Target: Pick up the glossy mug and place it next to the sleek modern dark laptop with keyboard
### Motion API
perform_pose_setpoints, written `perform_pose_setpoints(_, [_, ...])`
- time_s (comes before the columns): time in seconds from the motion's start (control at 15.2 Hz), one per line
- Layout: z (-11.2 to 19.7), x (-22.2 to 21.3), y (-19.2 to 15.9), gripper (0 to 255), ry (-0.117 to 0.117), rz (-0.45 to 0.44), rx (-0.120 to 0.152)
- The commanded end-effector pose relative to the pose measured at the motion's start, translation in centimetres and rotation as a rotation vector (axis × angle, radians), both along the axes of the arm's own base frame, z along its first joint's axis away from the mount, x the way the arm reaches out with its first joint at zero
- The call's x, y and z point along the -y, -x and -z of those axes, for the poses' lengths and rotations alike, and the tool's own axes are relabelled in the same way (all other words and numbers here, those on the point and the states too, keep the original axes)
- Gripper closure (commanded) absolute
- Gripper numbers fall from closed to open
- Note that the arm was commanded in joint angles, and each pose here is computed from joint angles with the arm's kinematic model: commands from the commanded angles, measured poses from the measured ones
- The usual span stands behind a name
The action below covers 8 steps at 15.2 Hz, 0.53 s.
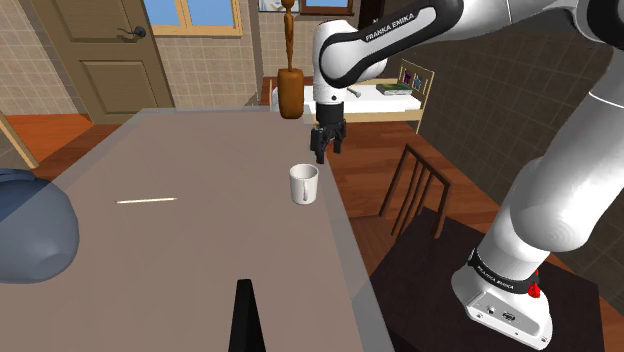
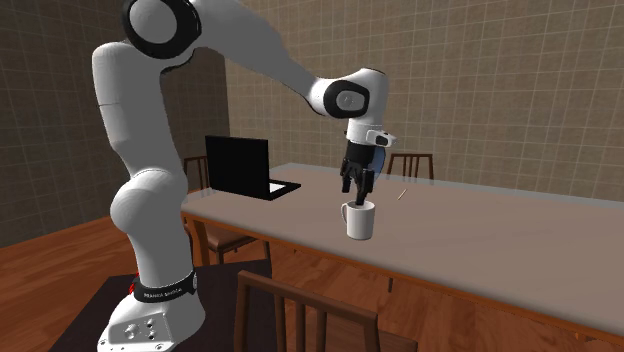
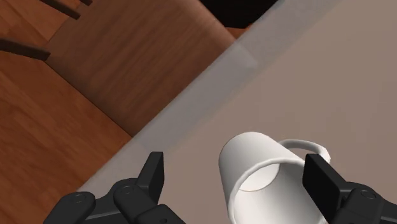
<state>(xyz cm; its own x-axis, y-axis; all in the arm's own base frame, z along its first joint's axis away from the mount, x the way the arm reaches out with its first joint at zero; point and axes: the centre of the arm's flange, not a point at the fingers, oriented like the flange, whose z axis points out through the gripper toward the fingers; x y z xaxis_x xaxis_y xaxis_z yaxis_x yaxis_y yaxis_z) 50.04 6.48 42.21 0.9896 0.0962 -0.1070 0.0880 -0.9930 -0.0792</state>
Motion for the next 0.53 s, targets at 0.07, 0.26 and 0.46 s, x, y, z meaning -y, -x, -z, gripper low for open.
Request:
perform_pose_setpoints(0.07, [2.2,-1.0,-3.5,0,0.006,0.008,0.007])
perform_pose_setpoints(0.26, [3.5,-1.5,-5.7,0,0.010,0.013,0.011])
perform_pose_setpoints(0.46, [5.0,-1.6,-5.5,0,0.010,0.013,0.011])
